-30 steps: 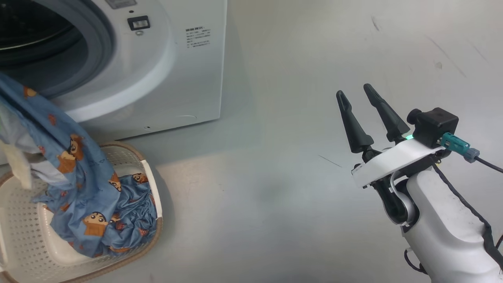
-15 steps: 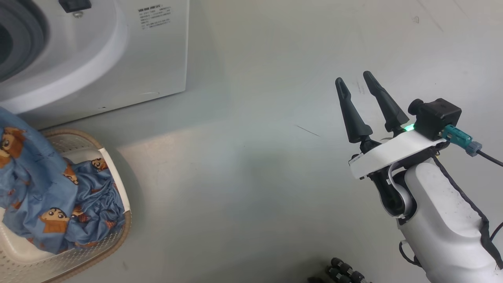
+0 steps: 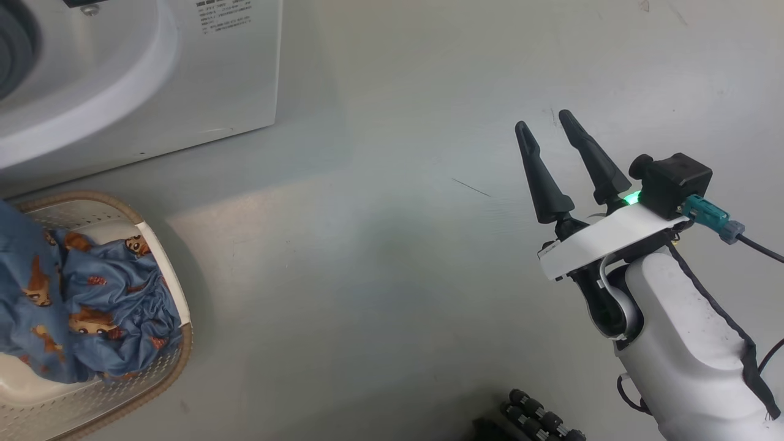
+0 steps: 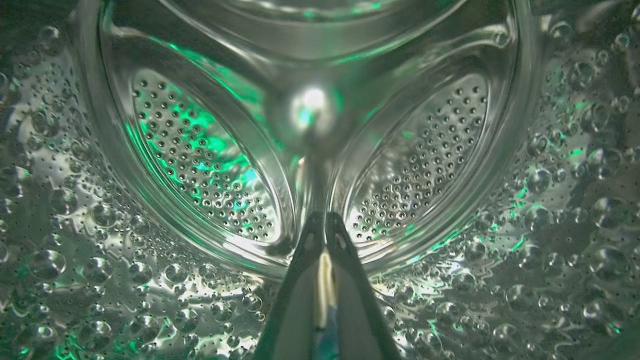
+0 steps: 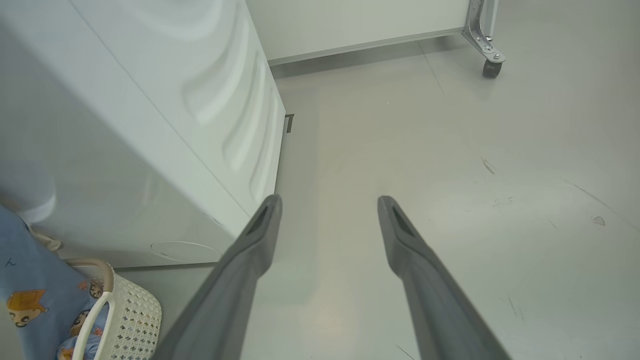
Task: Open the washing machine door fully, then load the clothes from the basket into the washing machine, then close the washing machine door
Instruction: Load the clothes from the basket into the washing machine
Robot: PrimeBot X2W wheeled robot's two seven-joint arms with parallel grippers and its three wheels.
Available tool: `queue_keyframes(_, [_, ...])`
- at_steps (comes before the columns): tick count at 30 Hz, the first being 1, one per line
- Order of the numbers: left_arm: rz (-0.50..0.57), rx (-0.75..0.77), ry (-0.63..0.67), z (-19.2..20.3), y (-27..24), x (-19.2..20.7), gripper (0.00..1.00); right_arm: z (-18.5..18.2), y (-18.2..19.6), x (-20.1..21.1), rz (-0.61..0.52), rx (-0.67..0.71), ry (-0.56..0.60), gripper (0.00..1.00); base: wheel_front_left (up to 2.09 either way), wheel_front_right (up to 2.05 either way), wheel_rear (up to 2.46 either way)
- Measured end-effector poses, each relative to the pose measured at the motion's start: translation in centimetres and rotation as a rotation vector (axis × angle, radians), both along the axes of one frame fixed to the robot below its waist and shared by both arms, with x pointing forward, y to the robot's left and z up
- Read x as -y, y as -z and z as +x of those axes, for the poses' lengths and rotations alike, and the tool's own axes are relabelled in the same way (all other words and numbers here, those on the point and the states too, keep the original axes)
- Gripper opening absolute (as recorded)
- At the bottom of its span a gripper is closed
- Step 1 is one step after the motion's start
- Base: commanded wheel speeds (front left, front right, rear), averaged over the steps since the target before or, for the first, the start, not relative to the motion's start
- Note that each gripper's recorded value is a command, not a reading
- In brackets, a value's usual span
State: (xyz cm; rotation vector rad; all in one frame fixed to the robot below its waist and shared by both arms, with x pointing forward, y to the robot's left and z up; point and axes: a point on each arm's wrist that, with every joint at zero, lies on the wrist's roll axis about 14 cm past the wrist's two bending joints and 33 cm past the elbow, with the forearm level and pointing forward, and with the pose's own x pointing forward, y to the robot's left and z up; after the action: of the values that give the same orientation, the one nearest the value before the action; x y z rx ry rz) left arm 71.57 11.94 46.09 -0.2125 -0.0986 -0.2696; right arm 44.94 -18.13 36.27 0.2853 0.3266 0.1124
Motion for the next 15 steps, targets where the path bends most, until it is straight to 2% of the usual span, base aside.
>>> queue_keyframes(1, [0.005, -0.015, 0.005, -0.1, 0.5, 0.2, 0.0, 0.1, 0.0, -0.1, 0.0, 0.0, -0.002, 1.0, 0.0, 0.0, 0.0])
queue_keyframes(2, [0.008, -0.03, 0.011, -0.2, 1.0, 0.5, 0.09, 0.1, 0.0, -0.3, 0.001, 0.002, -0.006, 1.0, 0.0, 0.0, 0.0])
queue_keyframes(3, [0.006, -0.052, 0.013, -0.4, 1.6, 0.7, 0.3, 0.2, 0.0, -0.4, 0.001, 0.004, -0.009, 1.0, 0.0, 0.0, 0.0])
queue_keyframes(4, [0.009, -0.082, 0.015, -0.5, 2.5, 0.9, 0.3, 0.3, 0.0, -0.5, 0.003, 0.006, -0.011, 1.0, 0.0, 0.0, 0.0])
queue_keyframes(5, [0.014, -0.105, 0.023, -0.8, 3.2, 1.2, 0.84, 0.4, -0.1, -0.6, 0.003, 0.008, -0.013, 1.0, 0.0, 0.0, 0.0])
queue_keyframes(6, [0.021, -0.135, 0.034, -1.0, 4.0, 1.4, 1.0, 0.5, -0.1, -0.6, 0.004, 0.01, -0.015, 1.0, 0.0, 0.0, 0.0])
queue_keyframes(10, [0.037, -0.222, 0.058, -2.2, 6.4, 2.0, 1.0, 0.8, -0.2, -0.8, 0.001, 0.016, -0.022, 1.0, 0.0, 0.0, 0.0])
queue_keyframes(15, [0.049, -0.23, 0.049, -2.6, 6.1, 1.4, 1.0, 0.8, -0.5, -1.2, 0.005, 0.022, -0.032, 1.0, 0.0, 0.0, 0.0])
